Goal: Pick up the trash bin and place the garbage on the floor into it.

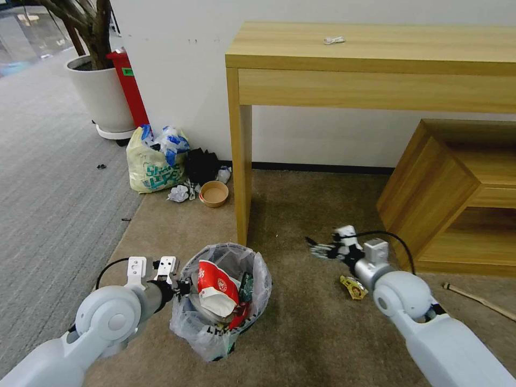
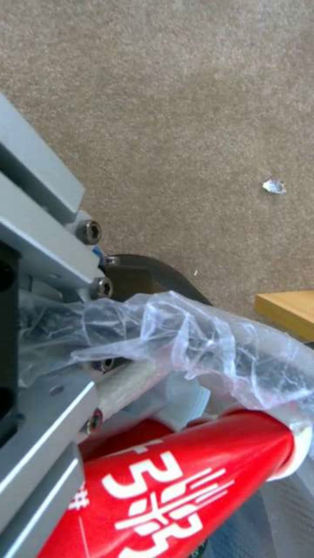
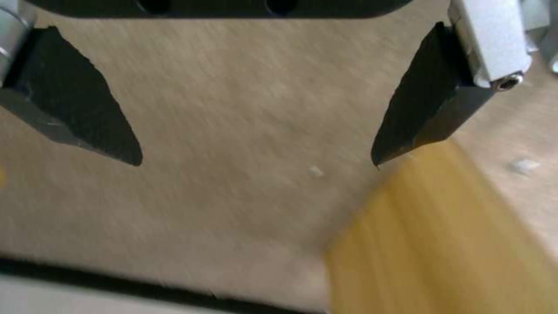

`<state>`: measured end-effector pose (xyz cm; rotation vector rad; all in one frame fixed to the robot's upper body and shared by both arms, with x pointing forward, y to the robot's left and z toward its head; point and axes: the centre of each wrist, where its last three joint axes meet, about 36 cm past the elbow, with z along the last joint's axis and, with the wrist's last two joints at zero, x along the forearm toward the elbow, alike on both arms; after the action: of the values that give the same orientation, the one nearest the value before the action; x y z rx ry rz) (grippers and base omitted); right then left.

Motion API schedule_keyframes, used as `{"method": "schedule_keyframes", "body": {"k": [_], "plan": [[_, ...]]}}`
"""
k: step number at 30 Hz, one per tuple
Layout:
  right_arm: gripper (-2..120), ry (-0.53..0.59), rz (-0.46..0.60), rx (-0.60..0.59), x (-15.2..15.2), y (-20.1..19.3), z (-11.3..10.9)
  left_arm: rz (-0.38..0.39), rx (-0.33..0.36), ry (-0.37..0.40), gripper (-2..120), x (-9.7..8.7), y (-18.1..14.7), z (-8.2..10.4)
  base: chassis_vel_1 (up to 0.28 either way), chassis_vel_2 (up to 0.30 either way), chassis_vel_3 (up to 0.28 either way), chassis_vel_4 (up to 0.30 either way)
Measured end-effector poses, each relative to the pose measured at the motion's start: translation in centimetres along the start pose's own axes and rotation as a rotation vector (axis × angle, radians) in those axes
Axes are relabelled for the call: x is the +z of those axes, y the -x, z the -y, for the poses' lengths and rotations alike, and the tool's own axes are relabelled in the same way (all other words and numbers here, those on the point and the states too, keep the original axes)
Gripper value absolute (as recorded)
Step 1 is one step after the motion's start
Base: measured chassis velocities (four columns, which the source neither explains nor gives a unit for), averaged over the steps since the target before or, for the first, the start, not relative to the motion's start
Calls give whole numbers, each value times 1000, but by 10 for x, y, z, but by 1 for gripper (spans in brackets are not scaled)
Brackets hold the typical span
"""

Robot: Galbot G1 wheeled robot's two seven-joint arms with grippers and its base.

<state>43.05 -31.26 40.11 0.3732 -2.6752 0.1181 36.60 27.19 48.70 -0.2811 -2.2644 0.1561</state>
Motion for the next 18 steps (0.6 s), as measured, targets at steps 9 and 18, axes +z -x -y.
{"method": "schedule_keyframes", "body": {"k": [9,18], "plan": [[100,118,-185,131,85,36,69,5,10,-1,0,-1,0,1,0,0,0,0],[100,188,-300,170,124,53,91,-2,21,2,0,0,3,2,0,0,0,0]]}}
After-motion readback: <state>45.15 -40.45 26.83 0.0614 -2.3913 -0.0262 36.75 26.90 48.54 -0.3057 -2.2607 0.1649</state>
